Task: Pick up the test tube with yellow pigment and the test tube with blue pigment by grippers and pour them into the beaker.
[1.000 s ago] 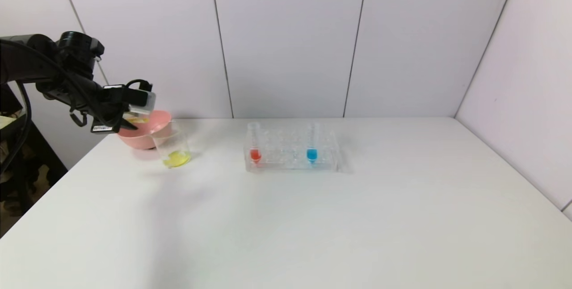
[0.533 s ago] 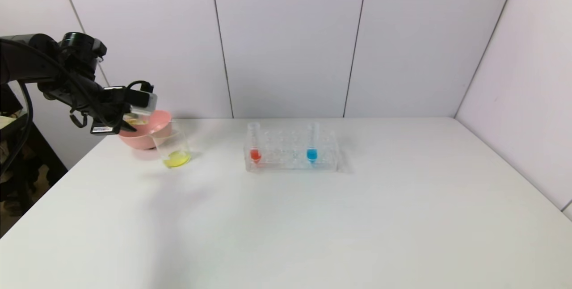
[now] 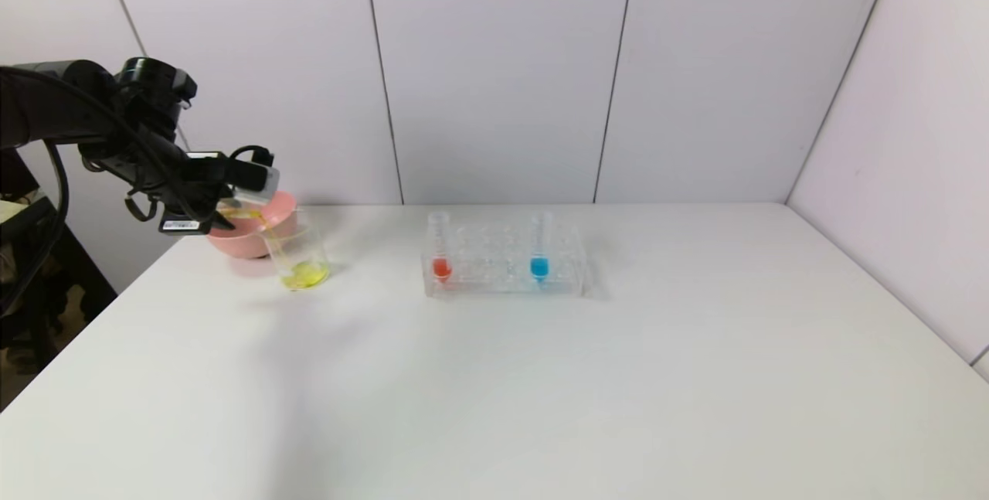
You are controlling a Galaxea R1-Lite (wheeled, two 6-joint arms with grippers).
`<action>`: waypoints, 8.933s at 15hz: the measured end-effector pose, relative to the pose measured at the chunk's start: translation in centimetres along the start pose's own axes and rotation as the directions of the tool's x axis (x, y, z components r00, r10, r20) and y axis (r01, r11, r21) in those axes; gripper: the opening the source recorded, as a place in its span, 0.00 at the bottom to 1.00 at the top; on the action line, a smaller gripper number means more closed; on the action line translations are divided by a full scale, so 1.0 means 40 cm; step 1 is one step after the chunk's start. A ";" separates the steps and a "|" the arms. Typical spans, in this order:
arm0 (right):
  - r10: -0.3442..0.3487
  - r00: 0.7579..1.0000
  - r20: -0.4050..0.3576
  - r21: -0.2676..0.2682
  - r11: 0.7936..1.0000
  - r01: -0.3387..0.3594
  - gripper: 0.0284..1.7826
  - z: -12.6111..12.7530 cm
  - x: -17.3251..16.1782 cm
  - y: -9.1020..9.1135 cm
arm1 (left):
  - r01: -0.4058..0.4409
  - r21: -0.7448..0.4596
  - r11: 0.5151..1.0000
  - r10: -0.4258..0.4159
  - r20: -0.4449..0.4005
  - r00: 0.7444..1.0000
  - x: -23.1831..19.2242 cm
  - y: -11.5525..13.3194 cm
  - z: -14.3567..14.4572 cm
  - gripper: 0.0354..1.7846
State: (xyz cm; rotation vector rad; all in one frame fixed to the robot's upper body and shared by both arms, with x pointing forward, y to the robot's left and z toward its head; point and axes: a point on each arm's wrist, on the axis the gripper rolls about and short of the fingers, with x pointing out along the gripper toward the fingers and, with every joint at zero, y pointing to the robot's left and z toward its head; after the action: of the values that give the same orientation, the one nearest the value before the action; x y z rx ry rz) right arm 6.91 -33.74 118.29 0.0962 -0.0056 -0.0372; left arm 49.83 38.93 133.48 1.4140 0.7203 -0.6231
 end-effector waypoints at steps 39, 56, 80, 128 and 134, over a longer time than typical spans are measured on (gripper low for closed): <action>0.000 1.000 0.000 0.000 1.000 0.000 0.96 0.000 0.000 0.000 | 0.035 -0.045 0.998 -0.041 -0.130 0.991 0.020 -0.006 0.041 0.28; 0.000 1.000 0.000 0.000 1.000 0.000 0.96 0.000 0.000 0.000 | -0.030 -0.205 0.978 0.023 -0.036 0.999 -0.005 0.008 0.005 0.28; 0.000 1.000 0.000 0.000 1.000 0.000 0.96 0.000 0.000 0.000 | 0.223 -0.918 0.328 0.614 0.387 0.687 0.238 0.033 -0.179 0.28; 0.000 1.000 0.000 0.000 1.000 0.000 0.96 0.000 0.000 0.000 | 0.326 -0.937 0.128 0.731 0.312 0.607 -0.350 -0.329 0.511 1.00; 0.000 1.000 0.000 0.000 1.000 0.000 0.96 0.000 0.000 0.000 | 0.371 -0.916 0.153 0.677 0.371 0.635 -0.270 -0.391 0.613 1.00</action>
State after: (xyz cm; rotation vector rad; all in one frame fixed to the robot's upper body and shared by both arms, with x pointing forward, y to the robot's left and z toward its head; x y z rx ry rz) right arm 6.91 -33.74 118.29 0.0962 -0.0056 -0.0368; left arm 32.83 13.04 132.03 -0.1942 0.0700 -0.3009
